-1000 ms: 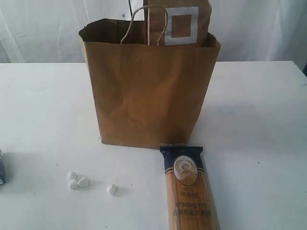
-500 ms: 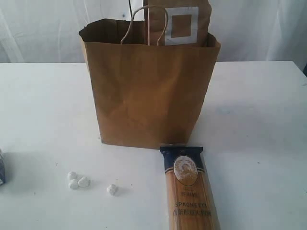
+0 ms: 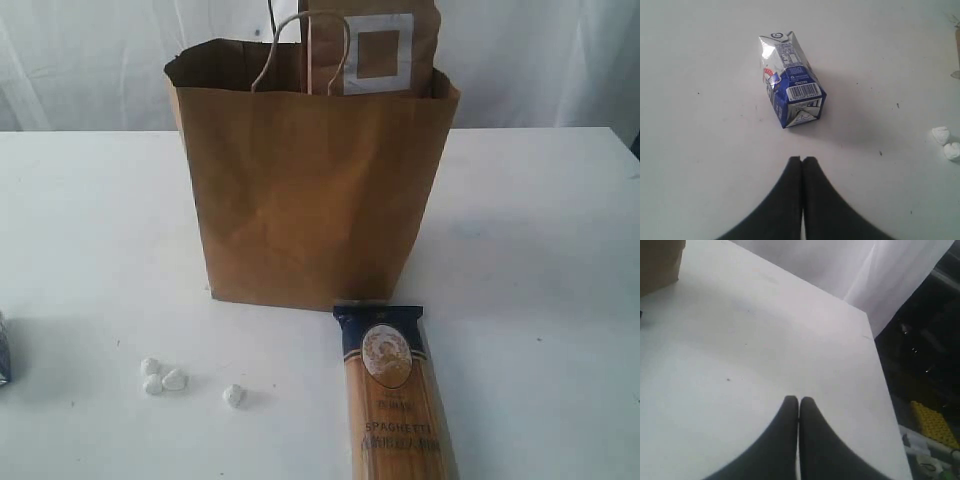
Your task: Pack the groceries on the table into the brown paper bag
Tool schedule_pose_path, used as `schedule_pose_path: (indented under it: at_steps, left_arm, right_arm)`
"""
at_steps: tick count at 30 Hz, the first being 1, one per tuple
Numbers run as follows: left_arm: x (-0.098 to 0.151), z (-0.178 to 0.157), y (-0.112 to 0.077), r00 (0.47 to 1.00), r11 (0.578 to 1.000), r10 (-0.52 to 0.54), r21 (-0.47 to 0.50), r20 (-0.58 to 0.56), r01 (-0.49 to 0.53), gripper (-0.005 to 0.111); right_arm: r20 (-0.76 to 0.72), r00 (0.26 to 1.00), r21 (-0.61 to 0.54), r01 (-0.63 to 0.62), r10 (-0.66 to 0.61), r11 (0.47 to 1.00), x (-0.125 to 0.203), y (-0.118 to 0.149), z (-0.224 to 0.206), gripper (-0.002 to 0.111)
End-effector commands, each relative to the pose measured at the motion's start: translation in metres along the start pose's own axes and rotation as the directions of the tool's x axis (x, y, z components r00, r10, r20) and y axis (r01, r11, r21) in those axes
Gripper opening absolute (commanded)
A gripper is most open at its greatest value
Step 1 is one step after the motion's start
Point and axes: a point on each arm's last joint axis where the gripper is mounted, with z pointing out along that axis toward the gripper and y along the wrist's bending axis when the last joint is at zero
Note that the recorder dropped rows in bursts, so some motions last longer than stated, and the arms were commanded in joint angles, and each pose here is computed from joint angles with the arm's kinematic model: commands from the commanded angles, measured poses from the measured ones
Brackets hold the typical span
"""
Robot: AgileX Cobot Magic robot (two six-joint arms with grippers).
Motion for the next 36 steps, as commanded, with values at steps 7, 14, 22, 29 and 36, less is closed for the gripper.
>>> schedule_pose_path:
  at_steps: [7, 14, 22, 29, 36]
  left_arm:
    - [-0.014, 0.000, 0.002, 0.986, 1.000, -0.016, -0.013, 0.169, 0.019, 0.000]
    - [-0.022, -0.002, 0.003, 0.965, 0.999, -0.014, -0.025, 0.261, 0.021, 0.000]
    - [-0.021, -0.002, 0.003, 0.968, 0.999, -0.014, -0.024, 0.251, 0.021, 0.000]
    - [-0.021, -0.002, 0.003, 0.968, 0.999, -0.014, -0.024, 0.251, 0.021, 0.000]
    - [-0.021, -0.002, 0.003, 0.967, 0.999, -0.014, -0.024, 0.253, 0.021, 0.000]
  right_arm:
    - [0.371, 0.414, -0.238, -0.823, 0.831, 0.516, -0.035, -0.019, -0.009, 0.000]
    - [0.396, -0.445, -0.603, -0.786, 0.803, -0.138, -0.039, -0.053, -0.028, 0.000]
    - [0.038, -0.753, -0.962, -0.206, 0.656, -0.181, -0.066, -0.071, -0.071, 0.000]
    - [0.717, -0.035, -0.682, -0.244, 0.696, 0.690, -0.188, -0.069, -0.143, 0.000]
    - [0.619, 0.783, 0.046, -0.106, 0.055, 0.993, -0.217, -0.087, -0.045, 0.000]
